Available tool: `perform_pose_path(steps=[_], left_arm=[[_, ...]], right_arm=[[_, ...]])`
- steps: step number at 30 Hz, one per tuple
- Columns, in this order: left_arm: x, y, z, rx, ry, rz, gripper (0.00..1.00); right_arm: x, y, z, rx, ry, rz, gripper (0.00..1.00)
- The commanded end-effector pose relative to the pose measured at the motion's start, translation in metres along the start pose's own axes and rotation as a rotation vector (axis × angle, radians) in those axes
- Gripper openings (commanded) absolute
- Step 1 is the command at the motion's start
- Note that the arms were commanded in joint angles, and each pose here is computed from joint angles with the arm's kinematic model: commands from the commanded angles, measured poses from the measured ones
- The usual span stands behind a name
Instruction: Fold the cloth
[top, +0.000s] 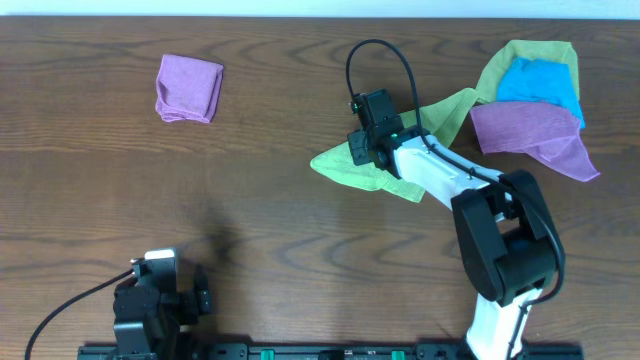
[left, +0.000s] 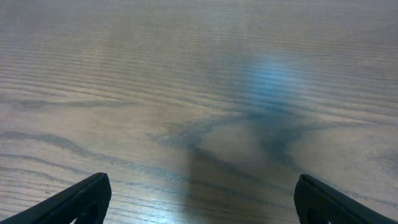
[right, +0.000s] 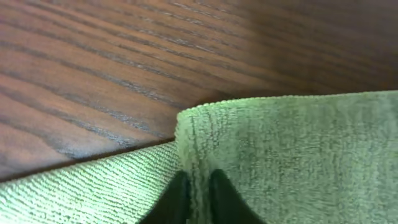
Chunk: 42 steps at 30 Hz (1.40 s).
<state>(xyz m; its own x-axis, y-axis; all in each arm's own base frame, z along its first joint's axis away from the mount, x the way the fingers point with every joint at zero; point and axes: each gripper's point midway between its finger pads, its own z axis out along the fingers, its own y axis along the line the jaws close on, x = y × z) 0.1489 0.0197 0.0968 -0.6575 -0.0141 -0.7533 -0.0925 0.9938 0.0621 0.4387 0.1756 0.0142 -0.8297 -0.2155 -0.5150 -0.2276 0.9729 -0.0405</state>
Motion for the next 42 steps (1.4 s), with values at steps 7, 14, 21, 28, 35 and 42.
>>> perform_pose_path(steps=[7, 14, 21, 28, 35, 42], left_arm=[[0.004, -0.002, 0.001, 0.009, 0.011, 0.011, 0.95], [0.004, -0.002, 0.001, 0.009, 0.011, 0.011, 0.95], [0.004, -0.002, 0.001, 0.009, 0.011, 0.011, 0.95], [0.004, -0.002, 0.001, 0.009, 0.011, 0.011, 0.95], [0.004, -0.002, 0.001, 0.009, 0.011, 0.011, 0.95], [0.004, -0.002, 0.001, 0.009, 0.011, 0.011, 0.95]], right_arm=[[-0.006, -0.005, 0.000, 0.017, -0.017, 0.008, 0.01], [-0.042, 0.013, -0.038, -0.024, -0.152, -0.002, 0.01], [-0.087, 0.037, -0.069, -0.110, -0.319, -0.004, 0.01], [-0.115, 0.045, -0.069, -0.143, -0.441, 0.014, 0.01], [-0.142, 0.068, -0.037, -0.195, -0.452, 0.010, 0.01], [-0.183, 0.110, -0.011, -0.245, -0.501, -0.017, 0.01]])
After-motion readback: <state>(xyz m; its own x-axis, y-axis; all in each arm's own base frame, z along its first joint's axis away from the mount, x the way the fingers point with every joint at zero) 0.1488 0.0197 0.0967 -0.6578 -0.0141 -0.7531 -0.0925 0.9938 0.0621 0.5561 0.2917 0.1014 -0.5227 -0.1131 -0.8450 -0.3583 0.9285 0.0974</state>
